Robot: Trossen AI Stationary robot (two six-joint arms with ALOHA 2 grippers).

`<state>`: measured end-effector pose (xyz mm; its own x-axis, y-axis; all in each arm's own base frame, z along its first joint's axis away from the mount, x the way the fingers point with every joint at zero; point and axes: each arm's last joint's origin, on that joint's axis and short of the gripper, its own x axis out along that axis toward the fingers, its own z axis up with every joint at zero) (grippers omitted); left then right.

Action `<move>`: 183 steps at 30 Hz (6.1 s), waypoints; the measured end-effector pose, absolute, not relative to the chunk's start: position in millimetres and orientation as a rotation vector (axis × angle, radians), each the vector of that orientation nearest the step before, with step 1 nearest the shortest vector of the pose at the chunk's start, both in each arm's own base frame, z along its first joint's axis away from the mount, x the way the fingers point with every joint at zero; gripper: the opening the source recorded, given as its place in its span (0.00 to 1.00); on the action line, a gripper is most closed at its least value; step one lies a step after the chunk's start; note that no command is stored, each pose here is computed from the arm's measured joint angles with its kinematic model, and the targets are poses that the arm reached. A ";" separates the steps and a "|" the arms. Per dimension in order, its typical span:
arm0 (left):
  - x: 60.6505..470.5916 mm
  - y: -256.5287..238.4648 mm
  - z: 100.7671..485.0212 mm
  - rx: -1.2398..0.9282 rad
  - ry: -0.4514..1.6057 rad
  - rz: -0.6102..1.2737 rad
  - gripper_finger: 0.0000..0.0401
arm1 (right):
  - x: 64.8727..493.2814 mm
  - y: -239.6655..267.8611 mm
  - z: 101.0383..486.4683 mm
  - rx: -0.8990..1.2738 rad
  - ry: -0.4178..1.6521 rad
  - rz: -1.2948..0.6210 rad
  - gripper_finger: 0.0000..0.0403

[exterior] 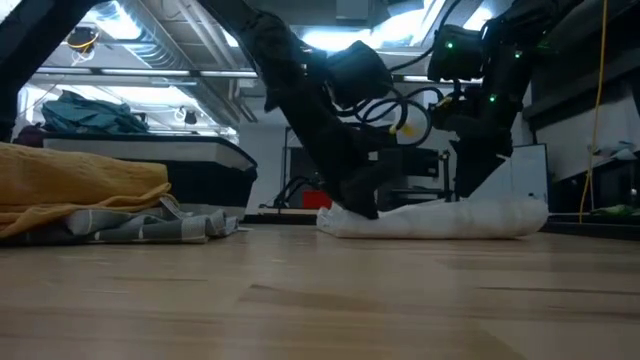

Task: Fold towel
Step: Stack the stacked towels on top of the white towel

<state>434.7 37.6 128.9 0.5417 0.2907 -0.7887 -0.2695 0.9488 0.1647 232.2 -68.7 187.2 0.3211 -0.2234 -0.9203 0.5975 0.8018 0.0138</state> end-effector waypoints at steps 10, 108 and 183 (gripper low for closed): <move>430.5 -0.7 126.2 0.094 1.001 0.233 0.01 | 241.9 -73.0 174.6 0.403 1.111 -0.618 0.40; 371.9 -72.4 222.1 0.172 1.039 0.139 0.01 | 252.7 19.8 193.9 0.452 0.845 -0.644 0.40; 385.2 -110.0 232.9 0.203 0.815 -0.284 0.01 | 246.1 126.9 222.4 0.559 0.787 -0.138 0.40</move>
